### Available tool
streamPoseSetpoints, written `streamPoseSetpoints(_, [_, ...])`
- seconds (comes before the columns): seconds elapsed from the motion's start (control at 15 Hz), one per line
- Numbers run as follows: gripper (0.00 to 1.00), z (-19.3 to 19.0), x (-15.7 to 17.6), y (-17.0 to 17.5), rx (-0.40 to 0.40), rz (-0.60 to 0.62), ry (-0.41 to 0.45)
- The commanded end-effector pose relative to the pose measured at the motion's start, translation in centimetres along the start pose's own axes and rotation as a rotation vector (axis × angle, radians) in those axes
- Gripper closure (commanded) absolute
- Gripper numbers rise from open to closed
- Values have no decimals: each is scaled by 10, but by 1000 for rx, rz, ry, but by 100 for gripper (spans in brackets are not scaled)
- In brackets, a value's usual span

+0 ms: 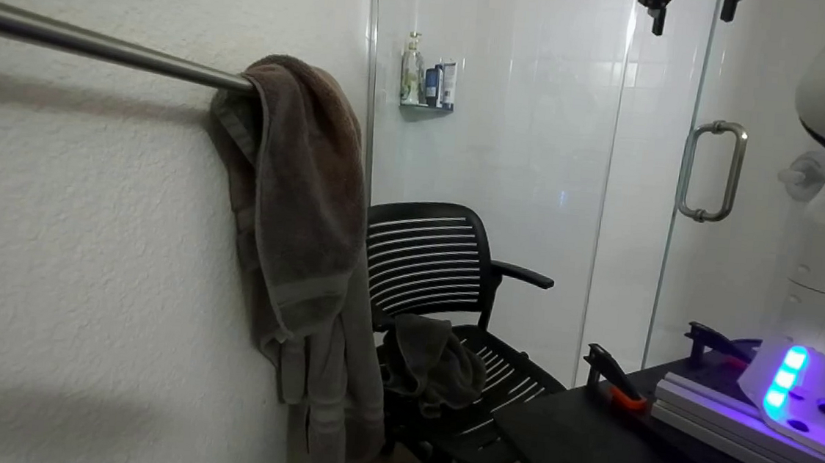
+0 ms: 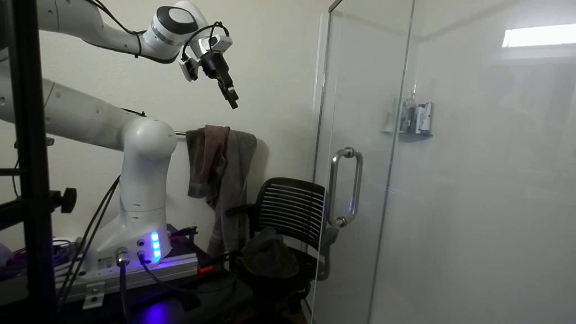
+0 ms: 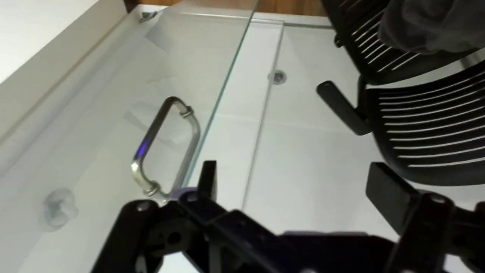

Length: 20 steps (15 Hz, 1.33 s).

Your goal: Close the door

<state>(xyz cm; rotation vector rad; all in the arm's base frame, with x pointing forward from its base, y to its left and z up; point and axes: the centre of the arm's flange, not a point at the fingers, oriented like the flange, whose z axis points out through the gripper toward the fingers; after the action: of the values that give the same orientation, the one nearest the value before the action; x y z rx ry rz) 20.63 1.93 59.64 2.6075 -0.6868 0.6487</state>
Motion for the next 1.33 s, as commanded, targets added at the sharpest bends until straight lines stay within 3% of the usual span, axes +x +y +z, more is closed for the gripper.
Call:
streamPoseSetpoints(0.0, [0,20,17,80,-153,118,87])
streamPoseSetpoints(0.2, [0,27,21,150,-240,284,156])
streamPoseSetpoints(0.4, [0,40,15,207,-45,342,221])
streamPoseSetpoints(0.6, [0,62,24,236,123,282,277])
streamPoseSetpoints(0.8, [0,83,40,257,295,288,260])
streamPoseSetpoints(0.87, [0,66,29,251,211,314,284])
streamPoseSetpoints(1.07, [0,66,29,254,243,317,283])
streamPoseSetpoints(1.2, [0,69,21,239,325,178,278])
streamPoseSetpoints(1.27, [0,83,29,232,314,124,255])
